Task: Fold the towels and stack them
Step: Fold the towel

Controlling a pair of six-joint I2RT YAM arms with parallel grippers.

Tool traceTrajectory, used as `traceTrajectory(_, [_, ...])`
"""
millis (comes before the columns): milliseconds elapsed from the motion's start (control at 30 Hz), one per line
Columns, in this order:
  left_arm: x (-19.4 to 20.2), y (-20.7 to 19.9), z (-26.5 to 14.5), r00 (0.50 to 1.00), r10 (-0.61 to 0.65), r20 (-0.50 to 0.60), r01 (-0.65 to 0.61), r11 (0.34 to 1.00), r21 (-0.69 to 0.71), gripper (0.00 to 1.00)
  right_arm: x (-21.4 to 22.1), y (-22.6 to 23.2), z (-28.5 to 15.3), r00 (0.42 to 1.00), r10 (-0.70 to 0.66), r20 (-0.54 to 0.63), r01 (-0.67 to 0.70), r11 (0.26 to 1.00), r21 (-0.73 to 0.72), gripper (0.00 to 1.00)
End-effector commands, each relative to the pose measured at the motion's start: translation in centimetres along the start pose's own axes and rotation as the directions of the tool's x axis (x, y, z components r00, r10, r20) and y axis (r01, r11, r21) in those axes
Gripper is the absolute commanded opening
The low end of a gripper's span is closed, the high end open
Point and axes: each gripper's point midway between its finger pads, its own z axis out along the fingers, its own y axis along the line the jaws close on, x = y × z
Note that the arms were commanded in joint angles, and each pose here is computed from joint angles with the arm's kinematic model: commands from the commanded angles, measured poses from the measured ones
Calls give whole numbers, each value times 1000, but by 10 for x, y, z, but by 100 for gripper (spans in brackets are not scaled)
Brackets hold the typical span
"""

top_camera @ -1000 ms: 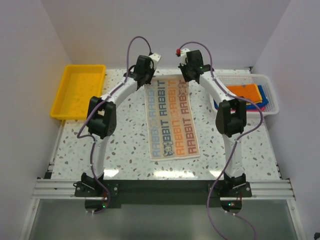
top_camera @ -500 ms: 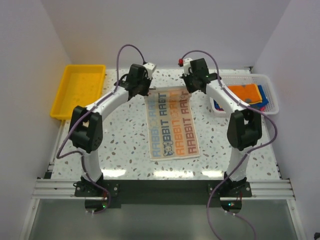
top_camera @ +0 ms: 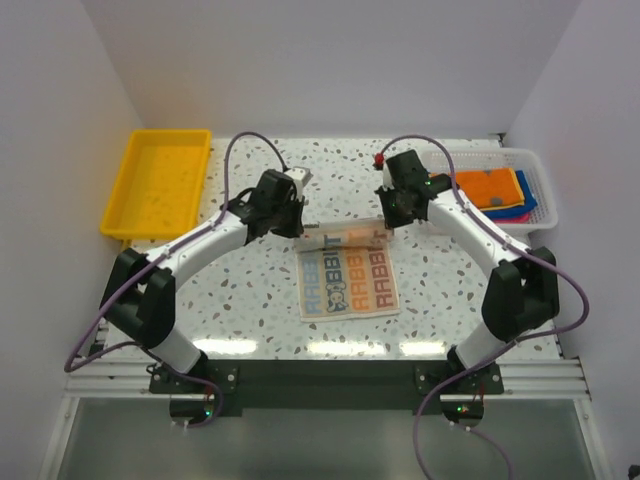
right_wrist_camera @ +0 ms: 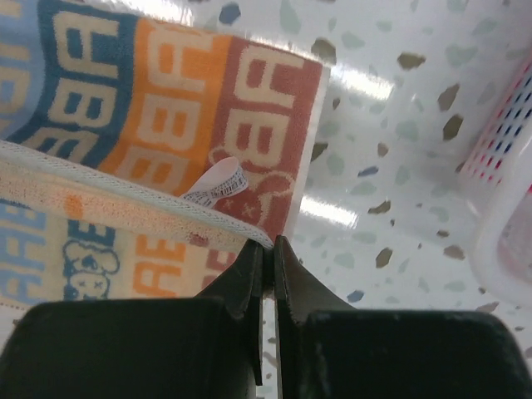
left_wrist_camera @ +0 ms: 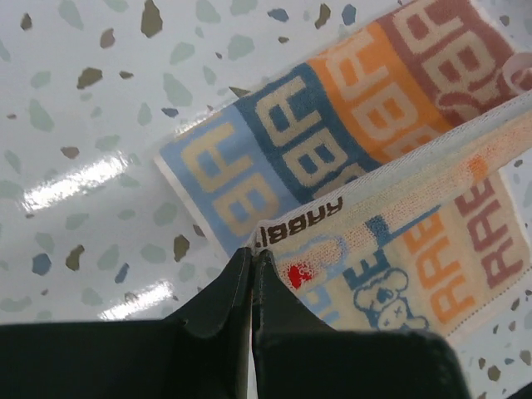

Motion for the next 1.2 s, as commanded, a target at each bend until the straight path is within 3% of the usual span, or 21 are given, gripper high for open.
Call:
traceTrajectory(0, [35, 23, -27, 995, -65, -82, 54, 991, -125, 0, 37, -38, -32, 992, 119, -44, -110, 977, 181, 0])
traceTrajectory(367, [68, 1, -50, 988, -108, -109, 97, 990, -107, 0, 93, -22, -43, 978, 177, -109, -161, 977, 141, 0])
traceTrajectory(767, [133, -2, -33, 958, -140, -250, 119, 988, -96, 0, 134, -2, -21, 946, 246, -211, -229, 968, 100, 0])
traceTrajectory(1033, [162, -15, -22, 946, -115, -303, 86, 991, -107, 0, 158, -10, -2, 928, 273, -255, -233, 957, 174, 0])
traceTrajectory(1167, [167, -11, -27, 946, -144, -289, 108, 985, -137, 2, 164, -3, -1, 922, 277, -270, -246, 959, 142, 11])
